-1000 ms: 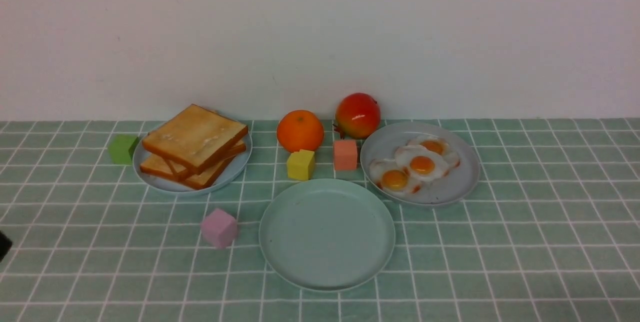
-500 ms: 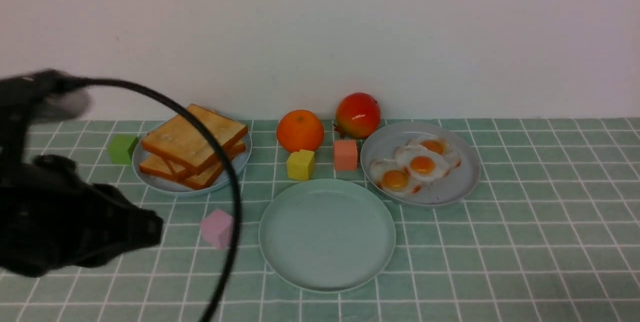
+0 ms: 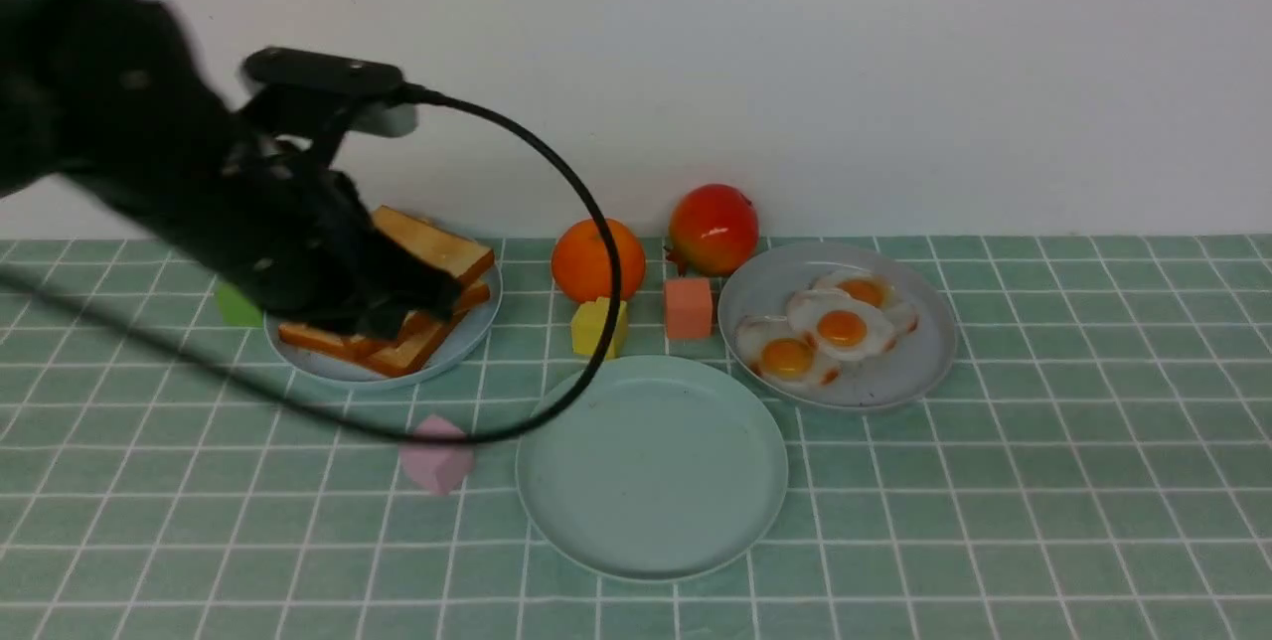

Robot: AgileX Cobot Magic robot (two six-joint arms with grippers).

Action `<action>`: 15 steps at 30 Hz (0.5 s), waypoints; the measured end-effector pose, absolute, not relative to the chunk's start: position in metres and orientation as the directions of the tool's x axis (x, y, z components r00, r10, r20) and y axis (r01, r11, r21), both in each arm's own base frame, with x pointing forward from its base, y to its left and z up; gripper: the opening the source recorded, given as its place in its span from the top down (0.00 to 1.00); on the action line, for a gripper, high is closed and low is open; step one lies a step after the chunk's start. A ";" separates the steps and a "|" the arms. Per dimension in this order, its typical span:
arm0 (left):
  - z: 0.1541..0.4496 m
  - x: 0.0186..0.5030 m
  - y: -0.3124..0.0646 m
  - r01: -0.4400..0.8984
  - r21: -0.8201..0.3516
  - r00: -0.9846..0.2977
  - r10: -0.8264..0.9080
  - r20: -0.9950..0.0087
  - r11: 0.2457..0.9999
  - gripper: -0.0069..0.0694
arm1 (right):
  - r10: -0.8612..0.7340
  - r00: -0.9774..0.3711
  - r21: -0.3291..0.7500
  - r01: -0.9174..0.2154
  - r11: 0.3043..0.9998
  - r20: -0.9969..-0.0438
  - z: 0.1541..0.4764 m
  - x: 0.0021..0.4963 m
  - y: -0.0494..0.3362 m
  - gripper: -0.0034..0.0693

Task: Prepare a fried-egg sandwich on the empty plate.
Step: Use the left arm to grab a slice of bread

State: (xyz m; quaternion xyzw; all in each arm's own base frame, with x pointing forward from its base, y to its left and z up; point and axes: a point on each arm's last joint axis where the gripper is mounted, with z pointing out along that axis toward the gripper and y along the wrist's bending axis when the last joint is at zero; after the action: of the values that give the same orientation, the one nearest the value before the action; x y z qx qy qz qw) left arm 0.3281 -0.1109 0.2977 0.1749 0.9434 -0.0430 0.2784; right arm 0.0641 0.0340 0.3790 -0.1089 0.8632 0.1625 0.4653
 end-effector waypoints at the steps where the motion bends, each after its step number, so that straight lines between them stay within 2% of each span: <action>1: 0.294 0.338 -0.112 0.351 0.038 -0.785 0.316 -0.532 0.936 0.90 | -0.063 -0.537 0.165 -0.366 0.916 -0.841 0.386 0.066 0.036 0.95; 5: 0.277 0.380 -0.119 0.342 0.126 -0.795 0.358 -0.490 0.931 0.90 | -0.149 -0.544 0.136 -0.449 0.883 -0.826 0.400 0.077 0.044 0.95; 9: 0.257 0.413 -0.123 0.325 0.184 -0.811 0.373 -0.451 0.928 0.87 | -0.205 -0.558 0.126 -0.498 0.858 -0.804 0.399 0.082 0.050 0.95; 12: 0.248 0.425 -0.124 0.322 0.199 -0.814 0.378 -0.440 0.925 0.81 | -0.212 -0.558 0.124 -0.502 0.856 -0.802 0.399 0.082 0.050 0.95; 15: 0.235 0.434 -0.123 0.353 0.225 -0.808 0.417 -0.416 0.908 0.67 | -0.215 -0.553 0.113 -0.499 0.859 -0.805 0.400 0.082 0.049 0.94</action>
State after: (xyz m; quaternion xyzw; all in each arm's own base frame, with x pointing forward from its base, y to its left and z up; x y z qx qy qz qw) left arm 0.4345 -0.1231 0.2354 0.2032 0.9484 0.0684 0.2337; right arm 0.0817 0.0494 0.4002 -0.2062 0.8651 0.1670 0.4256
